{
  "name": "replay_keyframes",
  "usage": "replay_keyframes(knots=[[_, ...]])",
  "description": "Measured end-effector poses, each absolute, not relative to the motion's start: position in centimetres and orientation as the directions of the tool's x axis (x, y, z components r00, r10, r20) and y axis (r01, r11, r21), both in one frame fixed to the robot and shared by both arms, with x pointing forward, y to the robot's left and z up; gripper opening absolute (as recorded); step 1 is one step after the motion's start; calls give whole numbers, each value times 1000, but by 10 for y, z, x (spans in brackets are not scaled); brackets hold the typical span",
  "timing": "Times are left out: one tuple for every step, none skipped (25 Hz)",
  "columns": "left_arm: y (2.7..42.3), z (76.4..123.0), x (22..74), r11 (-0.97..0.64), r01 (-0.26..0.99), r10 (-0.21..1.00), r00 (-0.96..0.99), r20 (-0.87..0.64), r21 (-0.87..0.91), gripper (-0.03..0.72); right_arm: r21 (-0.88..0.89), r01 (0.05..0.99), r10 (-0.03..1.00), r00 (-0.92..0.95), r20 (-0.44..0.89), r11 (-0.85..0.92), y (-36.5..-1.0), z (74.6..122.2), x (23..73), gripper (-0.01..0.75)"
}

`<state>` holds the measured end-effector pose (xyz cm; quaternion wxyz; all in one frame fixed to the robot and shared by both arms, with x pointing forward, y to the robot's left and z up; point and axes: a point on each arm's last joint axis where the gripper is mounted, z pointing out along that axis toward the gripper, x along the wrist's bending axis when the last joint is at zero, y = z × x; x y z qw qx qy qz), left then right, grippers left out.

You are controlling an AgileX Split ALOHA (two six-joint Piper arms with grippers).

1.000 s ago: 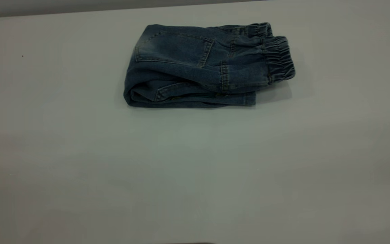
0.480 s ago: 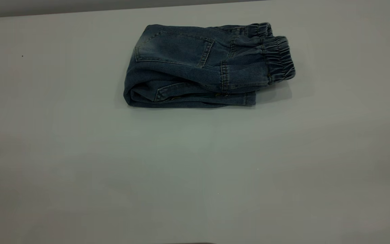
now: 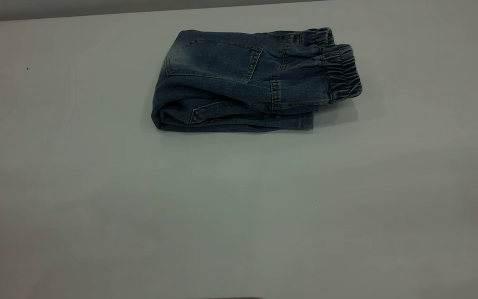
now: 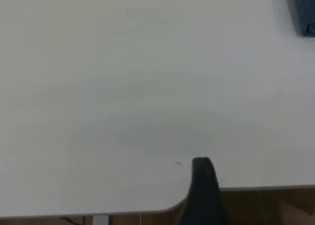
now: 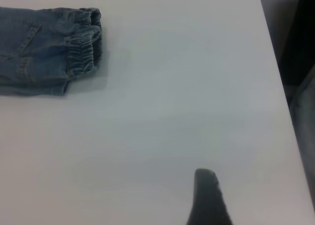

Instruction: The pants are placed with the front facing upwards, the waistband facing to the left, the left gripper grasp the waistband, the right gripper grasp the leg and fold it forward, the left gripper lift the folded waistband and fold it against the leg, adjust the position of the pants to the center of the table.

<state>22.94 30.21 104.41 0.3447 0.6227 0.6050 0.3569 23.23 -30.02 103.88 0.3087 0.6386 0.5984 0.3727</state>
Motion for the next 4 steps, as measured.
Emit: replay_keyframes(knots=[[302,1044,229,-30,507,1000,13,27,861,496,840,534,994,6,107,-93,-300,1039,232,403],[302,1044,229,-30,507,1000,13,27,861,496,840,534,994,6,107,-93,-300,1039,232,403],[302,1044,229,-30,507,1000,13,27,861,496,840,534,994,6,107,-93,-300,1039,232,403],[302,1044,229,-29,507,1000,13,27,861,496,840,534,994,6,107,-93,-300,1039,232,403]])
